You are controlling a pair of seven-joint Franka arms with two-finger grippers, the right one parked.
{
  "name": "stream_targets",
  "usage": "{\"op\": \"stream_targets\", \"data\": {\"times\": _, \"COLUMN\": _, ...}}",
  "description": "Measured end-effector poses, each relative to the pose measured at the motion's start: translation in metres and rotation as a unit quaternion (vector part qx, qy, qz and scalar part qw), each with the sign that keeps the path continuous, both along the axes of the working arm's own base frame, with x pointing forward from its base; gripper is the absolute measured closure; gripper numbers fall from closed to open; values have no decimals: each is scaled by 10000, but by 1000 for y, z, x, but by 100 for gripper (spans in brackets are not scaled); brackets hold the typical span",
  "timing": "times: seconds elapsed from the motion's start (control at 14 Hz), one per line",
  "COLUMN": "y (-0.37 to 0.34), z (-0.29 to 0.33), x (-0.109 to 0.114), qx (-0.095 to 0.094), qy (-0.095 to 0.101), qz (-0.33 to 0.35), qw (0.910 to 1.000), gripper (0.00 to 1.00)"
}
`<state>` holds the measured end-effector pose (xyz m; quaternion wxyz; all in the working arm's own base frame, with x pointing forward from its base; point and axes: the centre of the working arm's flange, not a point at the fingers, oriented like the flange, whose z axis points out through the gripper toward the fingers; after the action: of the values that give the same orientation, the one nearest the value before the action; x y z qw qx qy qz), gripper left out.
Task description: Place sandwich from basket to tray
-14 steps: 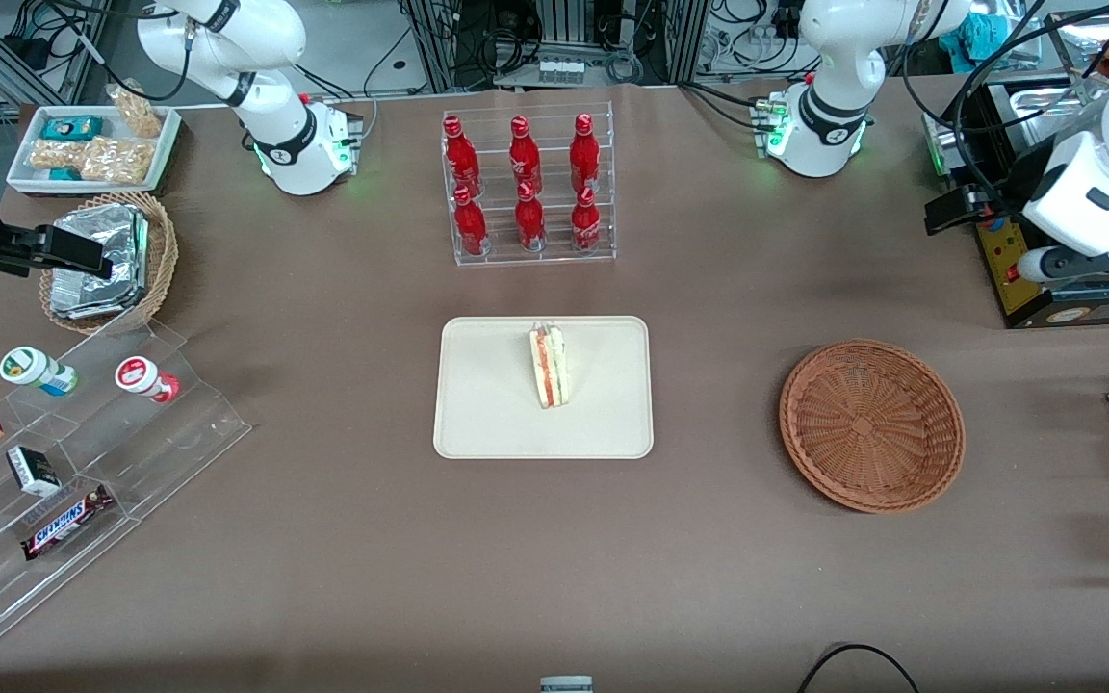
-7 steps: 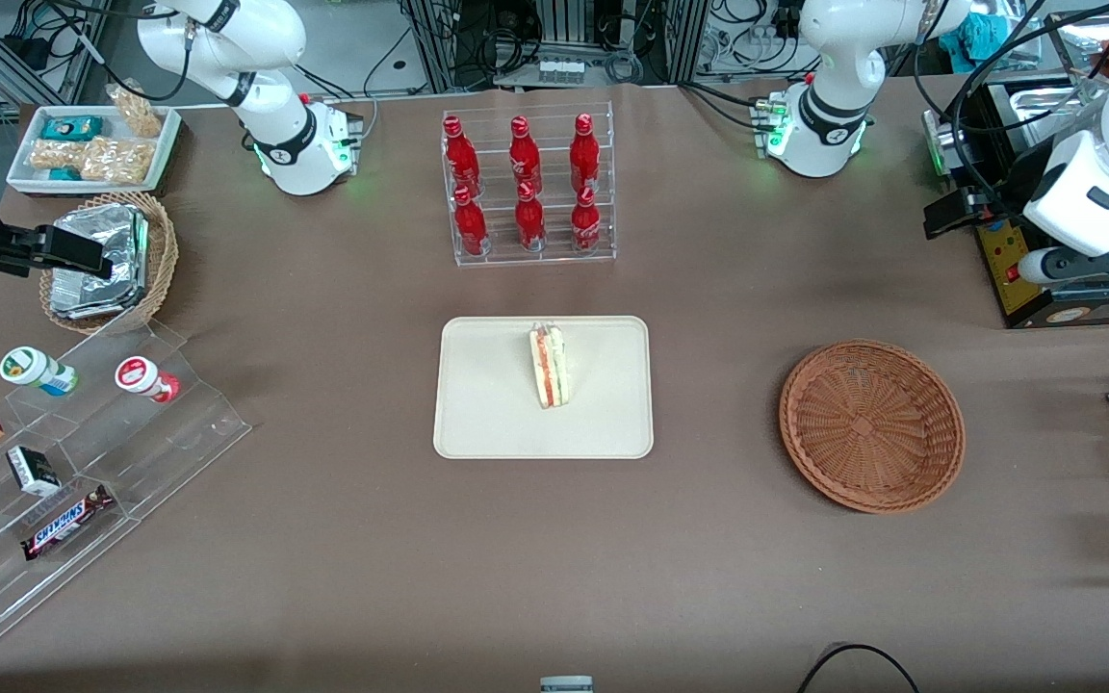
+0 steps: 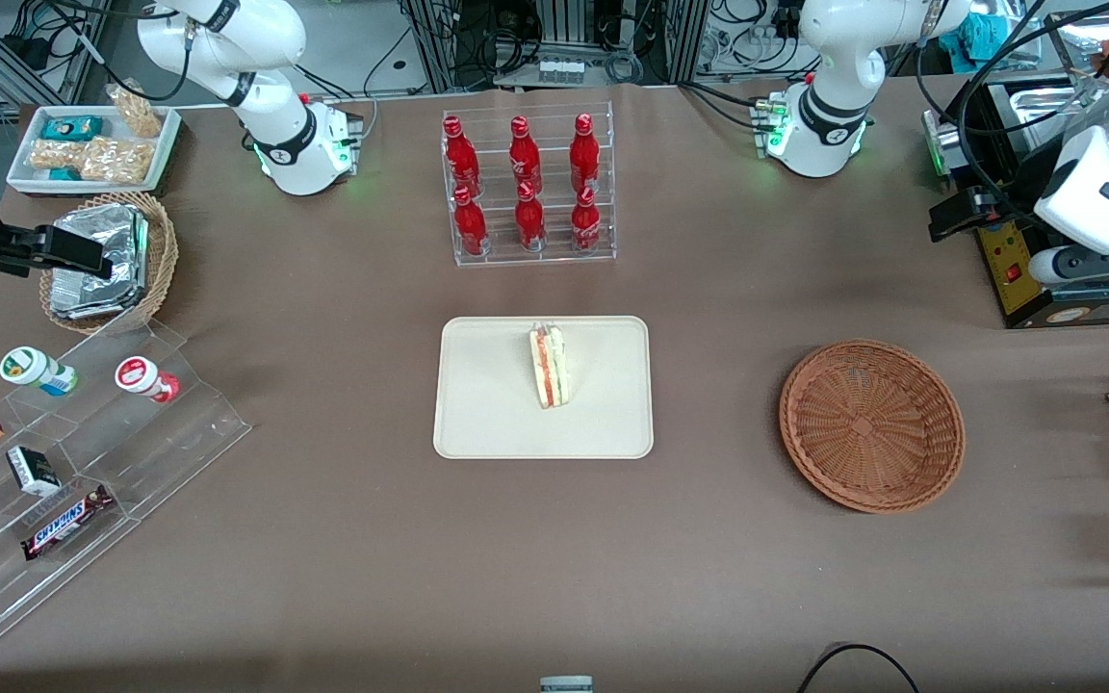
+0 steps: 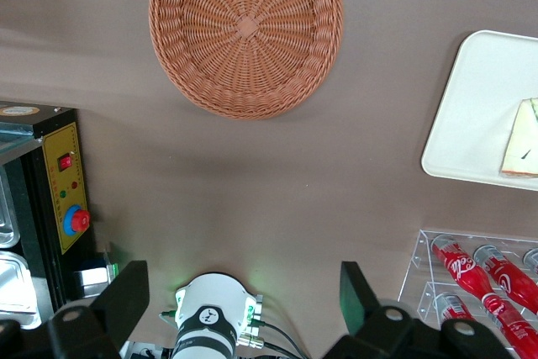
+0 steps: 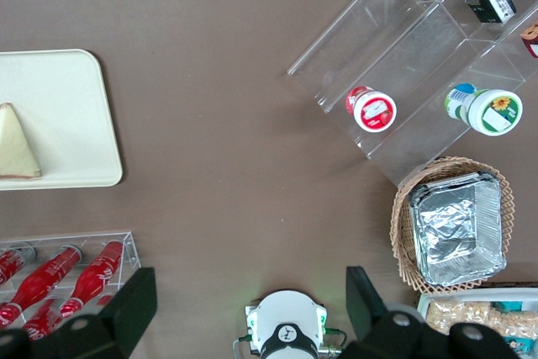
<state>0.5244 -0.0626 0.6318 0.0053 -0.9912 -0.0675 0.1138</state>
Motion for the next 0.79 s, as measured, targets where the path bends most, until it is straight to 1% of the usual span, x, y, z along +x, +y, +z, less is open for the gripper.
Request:
{"op": "stream_targets", "data": {"times": 0.21, "y": -1, "z": -7, "x": 8, "qx": 2, "qy": -50, "qz": 121, "qw": 9999, "gripper": 0}}
{"op": "stream_targets", "data": {"times": 0.5, "y": -9, "z": -31, "x": 26, "qx": 6, "qy": -5, "qz": 325, "qw": 9995, "gripper": 0}}
{"op": "stream_targets", "data": {"times": 0.64, "y": -8, "z": -34, "x": 28, "qx": 2, "qy": 13, "qz": 340, "qw": 9994, "gripper": 0}}
{"op": "stream_targets", "data": {"times": 0.79, "y": -7, "z": -21, "x": 28, "qx": -12, "qy": -94, "qz": 363, "qw": 9993, "gripper": 0}}
